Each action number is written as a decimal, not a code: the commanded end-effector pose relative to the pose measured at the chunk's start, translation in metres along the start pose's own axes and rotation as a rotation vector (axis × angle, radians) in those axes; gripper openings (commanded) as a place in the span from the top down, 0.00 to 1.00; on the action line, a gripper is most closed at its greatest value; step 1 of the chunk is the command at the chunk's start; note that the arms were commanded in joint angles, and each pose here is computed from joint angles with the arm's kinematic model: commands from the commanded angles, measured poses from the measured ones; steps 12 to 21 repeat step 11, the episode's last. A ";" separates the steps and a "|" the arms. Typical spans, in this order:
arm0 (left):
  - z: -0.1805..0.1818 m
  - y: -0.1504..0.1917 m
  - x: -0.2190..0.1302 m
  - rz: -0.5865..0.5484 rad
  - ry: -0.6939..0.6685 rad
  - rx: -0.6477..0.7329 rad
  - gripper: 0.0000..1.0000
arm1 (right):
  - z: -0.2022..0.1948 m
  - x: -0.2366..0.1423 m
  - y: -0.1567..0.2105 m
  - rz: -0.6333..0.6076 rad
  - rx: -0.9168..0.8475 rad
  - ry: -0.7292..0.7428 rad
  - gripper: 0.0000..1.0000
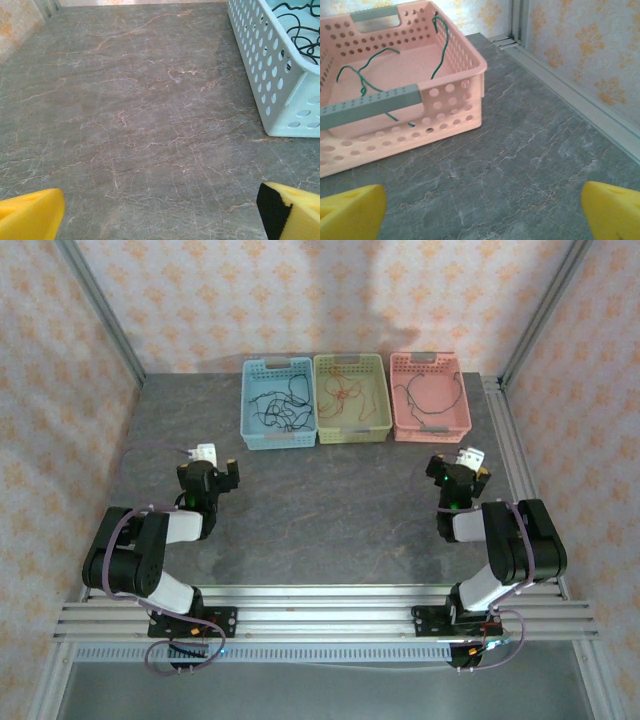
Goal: Untangle the cables
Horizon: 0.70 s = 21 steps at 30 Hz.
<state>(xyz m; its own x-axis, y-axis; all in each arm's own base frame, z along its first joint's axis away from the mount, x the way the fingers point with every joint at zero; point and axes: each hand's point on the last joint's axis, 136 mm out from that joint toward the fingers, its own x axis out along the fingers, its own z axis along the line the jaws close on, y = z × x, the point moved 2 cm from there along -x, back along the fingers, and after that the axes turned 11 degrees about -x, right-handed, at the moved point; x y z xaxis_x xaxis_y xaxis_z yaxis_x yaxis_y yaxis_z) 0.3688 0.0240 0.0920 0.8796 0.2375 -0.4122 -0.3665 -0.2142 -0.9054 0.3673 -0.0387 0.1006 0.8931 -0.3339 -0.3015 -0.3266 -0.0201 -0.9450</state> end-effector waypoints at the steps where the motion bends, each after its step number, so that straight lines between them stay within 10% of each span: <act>1: -0.002 -0.011 0.000 -0.028 0.006 -0.020 0.00 | 0.015 0.001 -0.003 0.003 -0.027 -0.090 0.01; 21: -0.002 -0.011 0.000 -0.029 0.006 -0.020 0.00 | 0.016 0.003 -0.002 0.016 -0.017 -0.122 0.01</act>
